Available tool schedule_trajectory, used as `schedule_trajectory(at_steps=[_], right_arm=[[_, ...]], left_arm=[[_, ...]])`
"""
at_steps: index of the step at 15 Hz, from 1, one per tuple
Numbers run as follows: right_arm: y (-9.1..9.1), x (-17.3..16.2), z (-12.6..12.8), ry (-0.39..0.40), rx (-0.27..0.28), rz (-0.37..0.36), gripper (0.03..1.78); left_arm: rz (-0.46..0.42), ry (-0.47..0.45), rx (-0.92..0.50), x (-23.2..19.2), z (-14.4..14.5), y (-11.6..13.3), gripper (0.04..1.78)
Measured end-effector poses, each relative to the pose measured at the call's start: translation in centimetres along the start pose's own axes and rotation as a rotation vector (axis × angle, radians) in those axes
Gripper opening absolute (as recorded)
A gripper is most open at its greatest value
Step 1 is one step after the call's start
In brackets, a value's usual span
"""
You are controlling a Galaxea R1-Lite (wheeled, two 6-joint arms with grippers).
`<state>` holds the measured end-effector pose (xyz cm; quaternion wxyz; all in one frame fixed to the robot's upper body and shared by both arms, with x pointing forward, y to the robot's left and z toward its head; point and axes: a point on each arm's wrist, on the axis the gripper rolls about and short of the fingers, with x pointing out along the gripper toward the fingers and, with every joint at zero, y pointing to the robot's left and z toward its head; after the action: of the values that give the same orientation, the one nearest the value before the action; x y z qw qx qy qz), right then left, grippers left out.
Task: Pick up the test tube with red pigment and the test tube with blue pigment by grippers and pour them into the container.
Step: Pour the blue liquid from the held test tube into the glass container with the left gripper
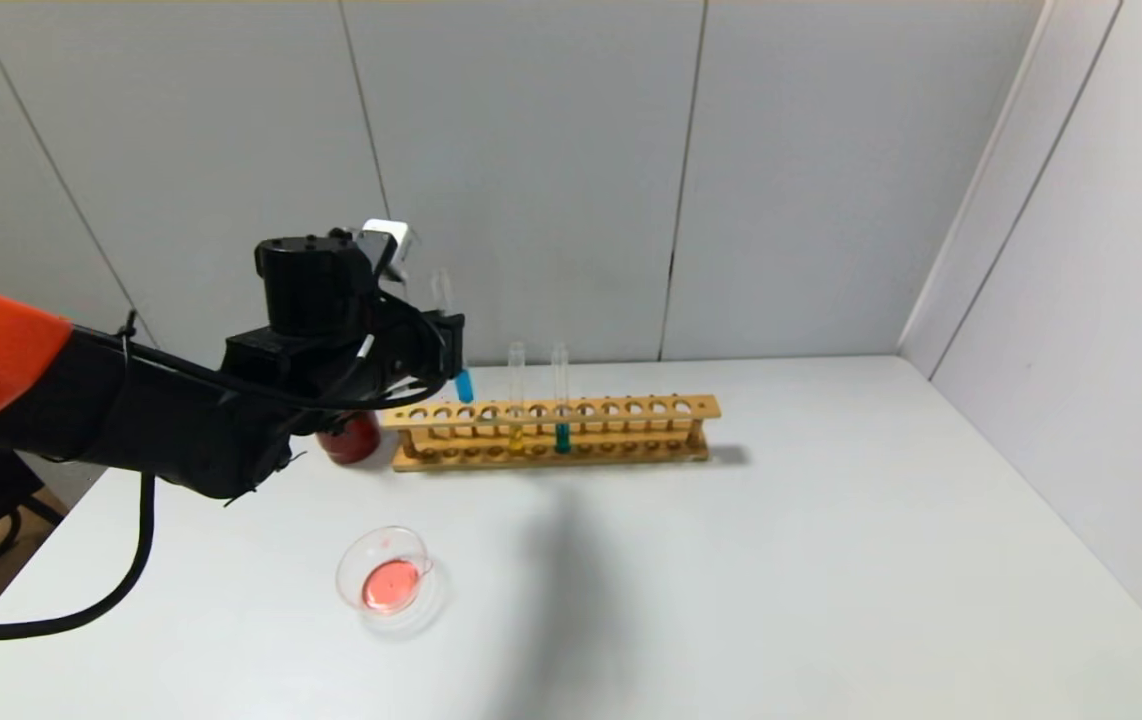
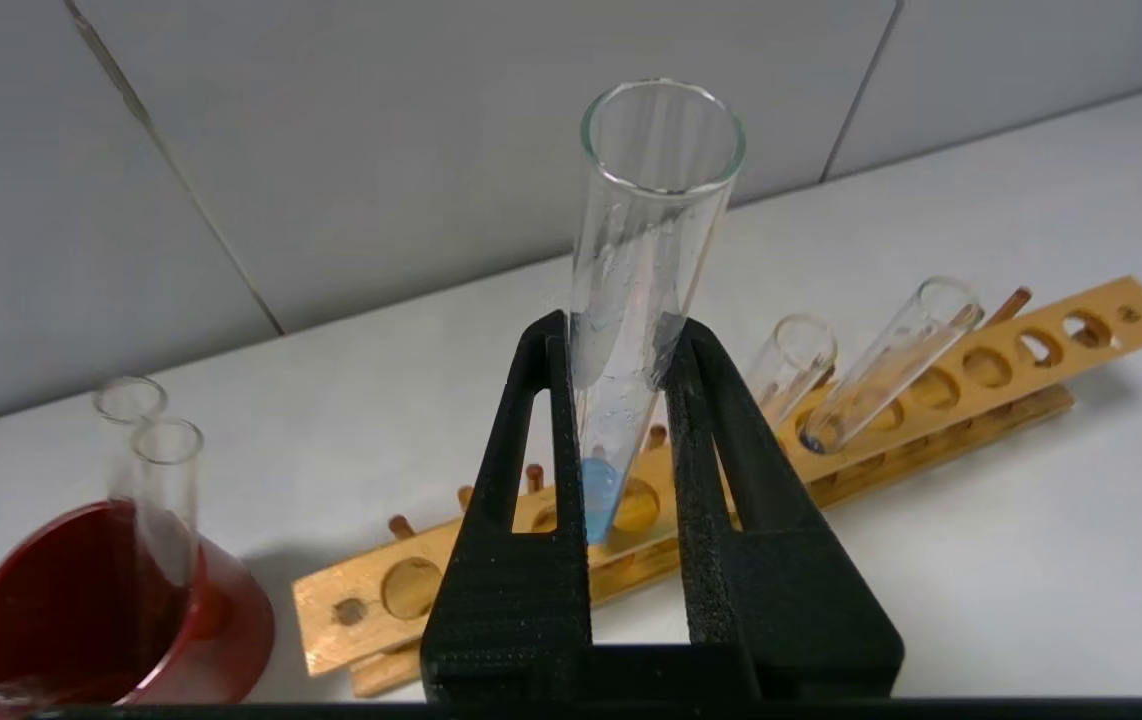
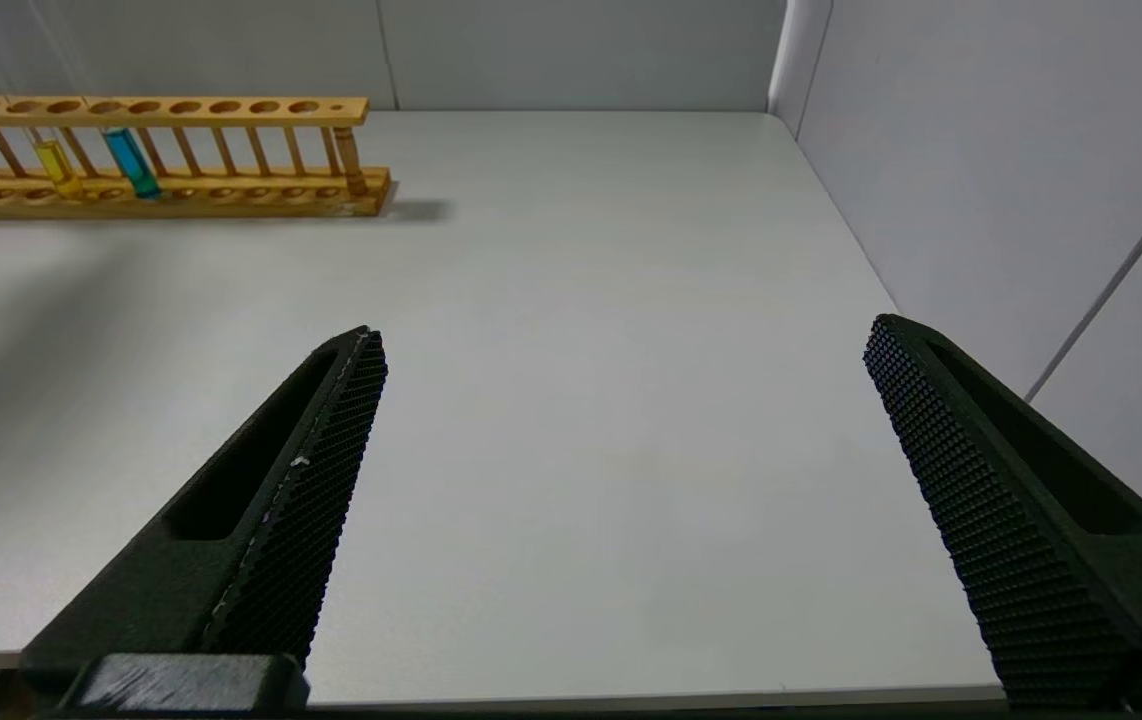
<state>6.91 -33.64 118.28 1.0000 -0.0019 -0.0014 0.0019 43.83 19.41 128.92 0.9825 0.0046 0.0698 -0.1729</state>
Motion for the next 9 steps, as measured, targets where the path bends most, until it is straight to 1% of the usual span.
schedule_trajectory(at_steps=[4, 9], right_arm=[[0.0, 0.0, 0.0, 0.000, 0.000, 0.000, 1.75], [0.0, 0.0, 0.0, 0.000, 0.000, 0.000, 1.75]], left_arm=[[-0.002, -0.027, 0.016, -1.4, 1.4, -0.1, 0.30], [-0.003, -0.022, 0.021, -3.9, 1.8, -0.1, 0.30]])
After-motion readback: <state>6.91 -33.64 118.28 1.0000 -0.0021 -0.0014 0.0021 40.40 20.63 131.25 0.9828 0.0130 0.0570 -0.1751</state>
